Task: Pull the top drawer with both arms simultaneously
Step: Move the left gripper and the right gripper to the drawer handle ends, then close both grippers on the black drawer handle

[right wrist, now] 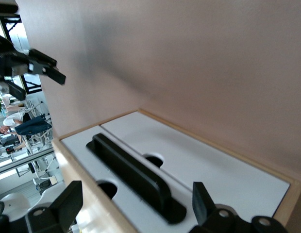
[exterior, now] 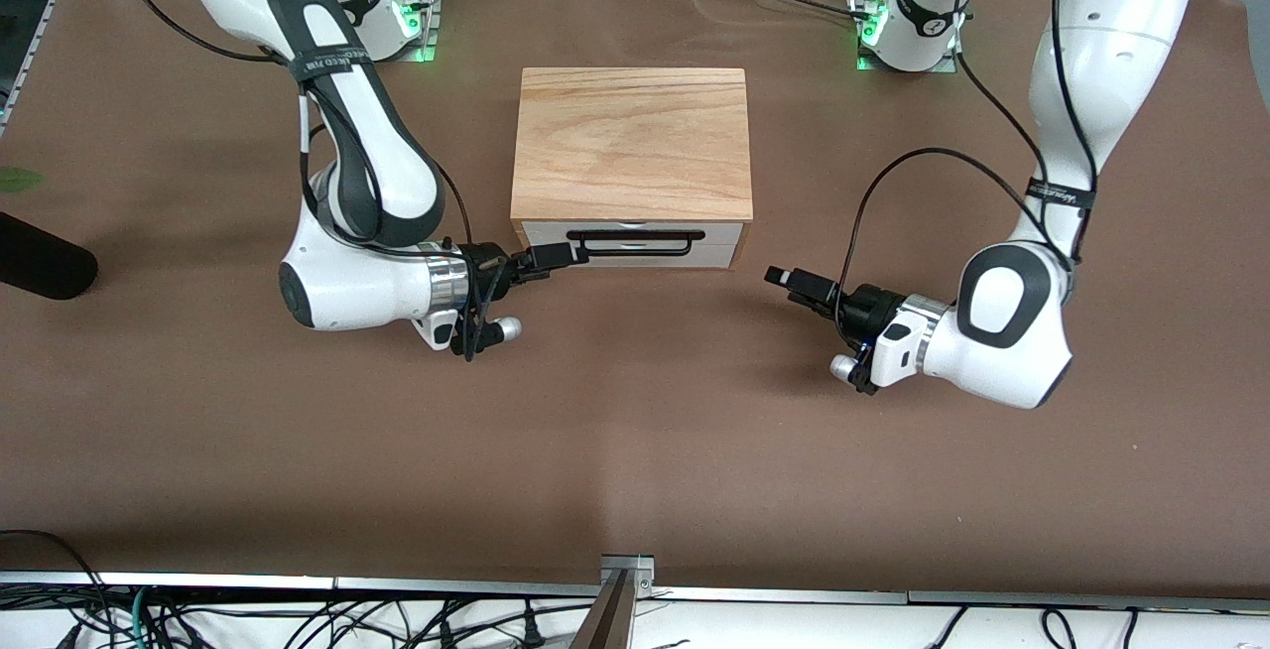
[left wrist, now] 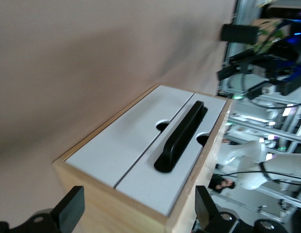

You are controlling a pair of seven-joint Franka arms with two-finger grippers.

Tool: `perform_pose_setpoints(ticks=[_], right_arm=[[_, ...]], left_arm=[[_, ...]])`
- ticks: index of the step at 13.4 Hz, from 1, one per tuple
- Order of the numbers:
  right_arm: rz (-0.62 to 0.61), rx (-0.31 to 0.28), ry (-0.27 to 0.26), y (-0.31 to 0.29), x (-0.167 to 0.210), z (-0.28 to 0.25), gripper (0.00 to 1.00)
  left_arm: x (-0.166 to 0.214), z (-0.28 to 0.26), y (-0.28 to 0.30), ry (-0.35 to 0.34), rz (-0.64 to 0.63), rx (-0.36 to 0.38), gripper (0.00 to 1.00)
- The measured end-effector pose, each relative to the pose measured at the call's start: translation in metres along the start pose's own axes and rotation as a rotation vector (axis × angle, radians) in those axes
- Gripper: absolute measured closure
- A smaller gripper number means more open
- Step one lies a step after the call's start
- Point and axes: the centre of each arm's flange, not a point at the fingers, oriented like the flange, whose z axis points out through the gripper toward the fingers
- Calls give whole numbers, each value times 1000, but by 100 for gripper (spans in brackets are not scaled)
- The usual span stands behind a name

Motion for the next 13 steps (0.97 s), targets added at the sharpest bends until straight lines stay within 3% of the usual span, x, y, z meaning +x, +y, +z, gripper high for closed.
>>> perform_pose_setpoints(ticks=[4, 8, 13], right_arm=[[1, 30, 44, 19, 9, 42, 0], [5, 118, 38, 31, -7, 76, 3], [28, 138, 37, 51, -19, 61, 7]], left_arm=[[-10, 34, -33, 86, 30, -136, 0], [-18, 82, -44, 158, 50, -275, 0], [-20, 108, -38, 157, 68, -301, 0]])
